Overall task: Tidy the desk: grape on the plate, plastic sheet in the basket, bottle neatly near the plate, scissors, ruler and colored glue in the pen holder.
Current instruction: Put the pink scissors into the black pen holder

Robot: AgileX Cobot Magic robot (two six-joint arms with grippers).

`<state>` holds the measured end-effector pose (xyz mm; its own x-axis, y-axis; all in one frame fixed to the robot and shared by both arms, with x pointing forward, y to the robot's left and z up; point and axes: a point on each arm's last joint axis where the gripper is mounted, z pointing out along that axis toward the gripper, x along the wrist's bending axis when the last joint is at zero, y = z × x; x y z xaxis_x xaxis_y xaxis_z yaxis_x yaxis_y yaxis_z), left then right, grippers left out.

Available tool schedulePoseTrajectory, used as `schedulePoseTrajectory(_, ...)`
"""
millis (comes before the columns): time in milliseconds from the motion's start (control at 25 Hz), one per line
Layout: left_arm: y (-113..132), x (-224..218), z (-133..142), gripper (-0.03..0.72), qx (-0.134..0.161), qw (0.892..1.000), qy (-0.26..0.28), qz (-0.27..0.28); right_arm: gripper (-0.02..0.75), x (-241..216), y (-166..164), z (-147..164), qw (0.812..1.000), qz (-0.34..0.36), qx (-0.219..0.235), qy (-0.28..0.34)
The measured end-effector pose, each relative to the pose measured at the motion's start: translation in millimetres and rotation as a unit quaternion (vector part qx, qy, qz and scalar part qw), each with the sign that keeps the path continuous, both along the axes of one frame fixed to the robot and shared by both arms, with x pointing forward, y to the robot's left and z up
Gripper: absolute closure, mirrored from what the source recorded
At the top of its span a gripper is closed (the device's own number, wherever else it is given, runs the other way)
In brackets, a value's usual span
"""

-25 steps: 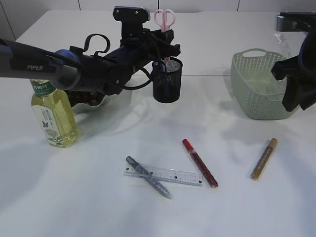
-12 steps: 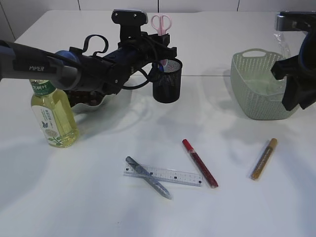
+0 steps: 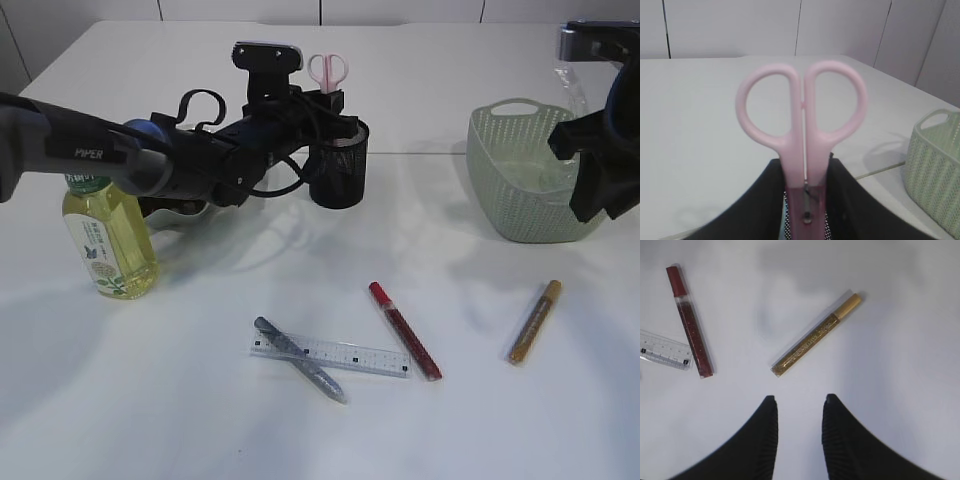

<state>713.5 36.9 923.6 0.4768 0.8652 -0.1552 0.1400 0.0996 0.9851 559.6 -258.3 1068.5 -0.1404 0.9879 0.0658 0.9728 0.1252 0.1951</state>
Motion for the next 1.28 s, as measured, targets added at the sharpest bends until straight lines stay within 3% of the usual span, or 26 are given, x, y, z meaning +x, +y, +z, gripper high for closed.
schedulePoseTrajectory(1280,-6.6,12.1,-2.0,0.456,0.01,1.0,0.019,0.0,0.5,1.1,0.1,0.2,1.0,0.001,0.0,-0.006)
